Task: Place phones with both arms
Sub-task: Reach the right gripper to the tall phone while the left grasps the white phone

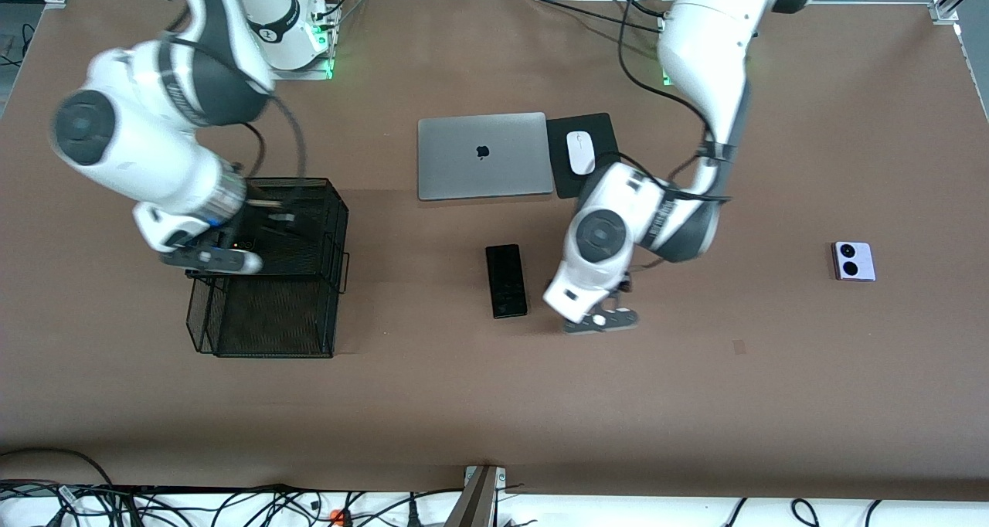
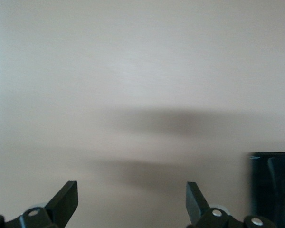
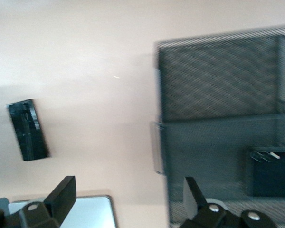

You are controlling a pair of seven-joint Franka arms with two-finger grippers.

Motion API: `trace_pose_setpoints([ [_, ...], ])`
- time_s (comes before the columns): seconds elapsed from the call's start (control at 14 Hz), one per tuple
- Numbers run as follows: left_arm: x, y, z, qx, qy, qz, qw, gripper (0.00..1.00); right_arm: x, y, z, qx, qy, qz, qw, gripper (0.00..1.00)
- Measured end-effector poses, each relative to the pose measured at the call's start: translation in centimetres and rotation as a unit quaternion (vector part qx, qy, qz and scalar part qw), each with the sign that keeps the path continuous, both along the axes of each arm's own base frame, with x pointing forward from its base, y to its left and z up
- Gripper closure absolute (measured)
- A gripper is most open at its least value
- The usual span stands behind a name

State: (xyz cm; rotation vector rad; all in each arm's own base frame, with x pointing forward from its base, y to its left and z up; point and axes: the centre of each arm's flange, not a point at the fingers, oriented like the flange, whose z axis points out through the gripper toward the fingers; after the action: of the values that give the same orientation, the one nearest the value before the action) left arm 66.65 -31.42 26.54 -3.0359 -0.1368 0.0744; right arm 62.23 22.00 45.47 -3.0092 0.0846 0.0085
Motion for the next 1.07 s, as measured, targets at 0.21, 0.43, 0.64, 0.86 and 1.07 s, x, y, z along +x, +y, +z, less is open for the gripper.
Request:
trace_pose_setpoints([
  [0.21, 1.2, 8.0, 1.2, 0.002, 0.019, -0.019, 1.000, 0.00, 0.3, 8.6, -3.0, -0.006, -0.006, 0.055, 0.998, 0.00],
  [0.43, 1.8, 17.6, 2.8, 0.015, 0.033, -0.048, 0.998, 0.00, 0.0, 16.5, -6.6, -0.014, -0.027, 0.081, 0.996, 0.00],
  [0.64, 1.7, 28.9, 4.3, 0.009, 0.047, -0.077, 0.996, 0.00, -0.5, 22.3, -10.1, -0.008, -0.063, 0.077, 0.995, 0.00],
  [0.86, 0.9, 37.1, 5.0, 0.002, 0.050, -0.053, 0.997, 0.00, -2.1, 27.1, -15.5, 0.002, -0.100, 0.068, 0.993, 0.00],
  [1.07, -0.1, 42.2, 5.2, -0.001, 0.040, -0.042, 0.998, 0.00, -3.4, 29.7, -20.5, 0.007, -0.129, 0.080, 0.988, 0.00],
])
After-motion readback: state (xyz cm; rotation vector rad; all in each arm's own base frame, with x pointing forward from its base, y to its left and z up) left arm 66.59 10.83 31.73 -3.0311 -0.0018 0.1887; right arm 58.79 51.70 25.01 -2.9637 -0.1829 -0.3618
